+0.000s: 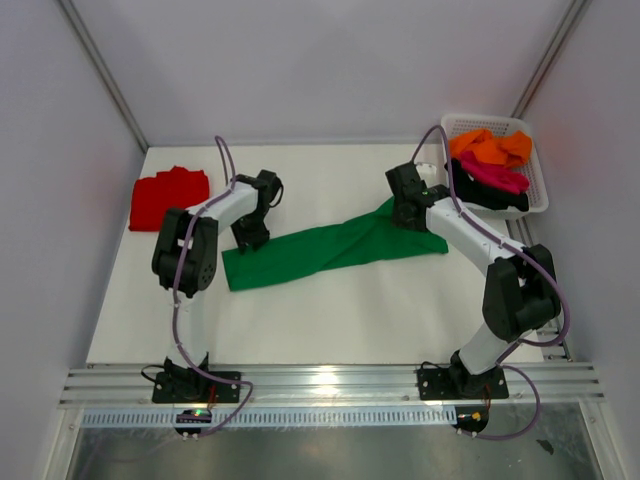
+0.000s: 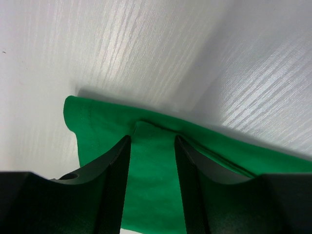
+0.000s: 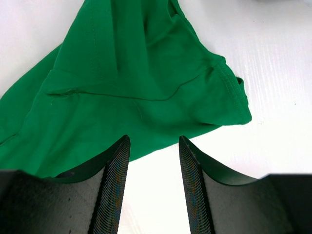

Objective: Fold and stack the t-shirts
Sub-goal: Fold the other side of the tshirt into a rectangle

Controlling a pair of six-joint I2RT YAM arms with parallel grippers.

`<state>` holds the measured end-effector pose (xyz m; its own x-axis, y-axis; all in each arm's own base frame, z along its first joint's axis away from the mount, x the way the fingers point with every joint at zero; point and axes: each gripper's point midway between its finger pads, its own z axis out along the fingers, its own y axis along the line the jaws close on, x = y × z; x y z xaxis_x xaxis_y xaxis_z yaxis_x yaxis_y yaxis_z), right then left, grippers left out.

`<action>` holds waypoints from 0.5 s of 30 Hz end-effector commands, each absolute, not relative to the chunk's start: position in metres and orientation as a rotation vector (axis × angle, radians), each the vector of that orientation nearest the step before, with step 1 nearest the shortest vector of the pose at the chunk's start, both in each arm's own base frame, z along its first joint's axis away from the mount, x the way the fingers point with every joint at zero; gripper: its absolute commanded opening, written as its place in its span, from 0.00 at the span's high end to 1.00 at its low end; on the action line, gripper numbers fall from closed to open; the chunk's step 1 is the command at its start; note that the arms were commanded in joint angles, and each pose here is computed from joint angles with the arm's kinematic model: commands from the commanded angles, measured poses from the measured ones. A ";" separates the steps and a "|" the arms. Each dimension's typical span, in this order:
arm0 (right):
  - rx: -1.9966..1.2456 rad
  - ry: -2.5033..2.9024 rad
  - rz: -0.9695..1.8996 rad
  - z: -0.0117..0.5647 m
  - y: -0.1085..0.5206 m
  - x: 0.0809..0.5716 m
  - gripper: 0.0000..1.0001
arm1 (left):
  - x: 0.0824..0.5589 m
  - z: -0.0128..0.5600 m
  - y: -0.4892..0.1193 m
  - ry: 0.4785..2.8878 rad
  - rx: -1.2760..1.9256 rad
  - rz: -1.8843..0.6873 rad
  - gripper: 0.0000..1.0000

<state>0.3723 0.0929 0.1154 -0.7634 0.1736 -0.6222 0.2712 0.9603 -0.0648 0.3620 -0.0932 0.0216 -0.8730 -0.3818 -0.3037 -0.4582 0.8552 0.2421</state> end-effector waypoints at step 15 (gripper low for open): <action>0.327 2.426 -0.226 0.122 0.084 0.365 0.51 | 0.355 -0.003 -0.097 2.825 -0.616 0.407 0.91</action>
<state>0.3638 0.0881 0.1053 -0.7815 0.1650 -0.6017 0.2730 0.9576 -0.0919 0.3675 -0.1037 0.0164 -0.8666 -0.3845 -0.3182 -0.4541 0.8720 0.1831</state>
